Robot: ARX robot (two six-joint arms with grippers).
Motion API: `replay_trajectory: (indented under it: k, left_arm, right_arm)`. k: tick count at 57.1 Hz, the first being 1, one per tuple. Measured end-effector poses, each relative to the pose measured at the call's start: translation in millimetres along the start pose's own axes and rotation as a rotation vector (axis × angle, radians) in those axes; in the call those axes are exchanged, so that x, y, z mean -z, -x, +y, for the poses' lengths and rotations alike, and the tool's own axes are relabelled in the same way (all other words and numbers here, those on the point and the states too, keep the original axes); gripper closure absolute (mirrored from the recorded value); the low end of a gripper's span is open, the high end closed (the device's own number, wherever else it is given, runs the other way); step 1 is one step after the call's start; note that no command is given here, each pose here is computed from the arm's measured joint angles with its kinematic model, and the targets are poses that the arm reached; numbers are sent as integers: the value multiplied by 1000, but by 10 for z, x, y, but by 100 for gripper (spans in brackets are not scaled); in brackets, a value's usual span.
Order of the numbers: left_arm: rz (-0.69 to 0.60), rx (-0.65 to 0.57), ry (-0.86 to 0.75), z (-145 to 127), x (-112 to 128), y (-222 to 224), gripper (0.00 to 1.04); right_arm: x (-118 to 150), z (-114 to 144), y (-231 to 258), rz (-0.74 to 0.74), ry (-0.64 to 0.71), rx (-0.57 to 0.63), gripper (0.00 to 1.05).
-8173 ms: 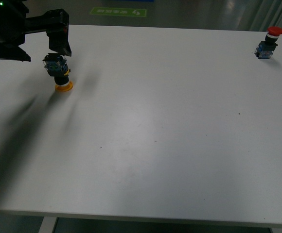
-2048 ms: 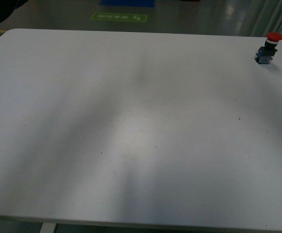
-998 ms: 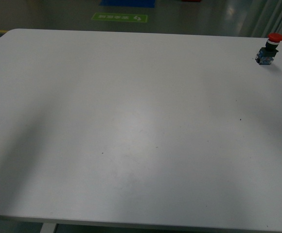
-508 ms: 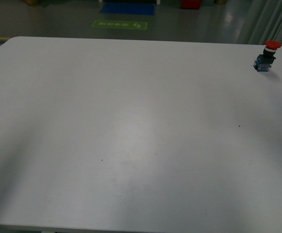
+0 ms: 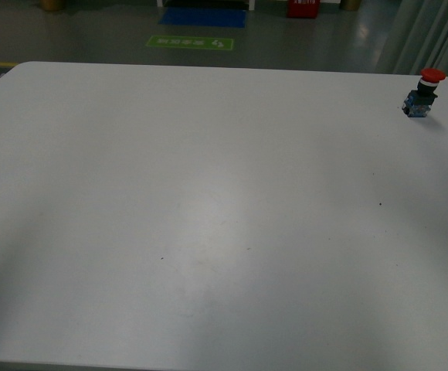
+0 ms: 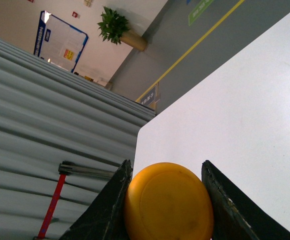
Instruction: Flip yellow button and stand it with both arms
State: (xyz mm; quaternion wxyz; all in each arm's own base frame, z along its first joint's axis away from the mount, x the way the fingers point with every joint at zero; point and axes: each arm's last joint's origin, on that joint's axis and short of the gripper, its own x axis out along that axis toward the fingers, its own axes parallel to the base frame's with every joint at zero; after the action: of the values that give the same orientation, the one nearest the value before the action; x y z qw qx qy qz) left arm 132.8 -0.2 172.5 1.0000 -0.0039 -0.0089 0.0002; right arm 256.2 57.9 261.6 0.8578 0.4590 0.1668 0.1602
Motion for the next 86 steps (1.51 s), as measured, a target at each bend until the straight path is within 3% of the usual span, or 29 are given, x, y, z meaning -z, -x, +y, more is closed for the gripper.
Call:
replay_trajectory:
  k: [45, 64, 78, 86]
  left_arm:
    - [-10, 0, 0, 0, -27, 243, 101]
    - [-4, 2, 0, 0, 1, 364, 101]
    - [-3, 2, 0, 0, 2, 364, 56]
    - [-3, 2, 0, 0, 2, 364, 27]
  right_arm:
    - [-19, 34, -9, 10, 49, 4, 70]
    - [-7, -102, -136, -4, 105, 55, 70]
    - [-59, -237, -471, -126, 413, 170, 70]
    - [-173, -460, -733, -186, 653, 324, 70]
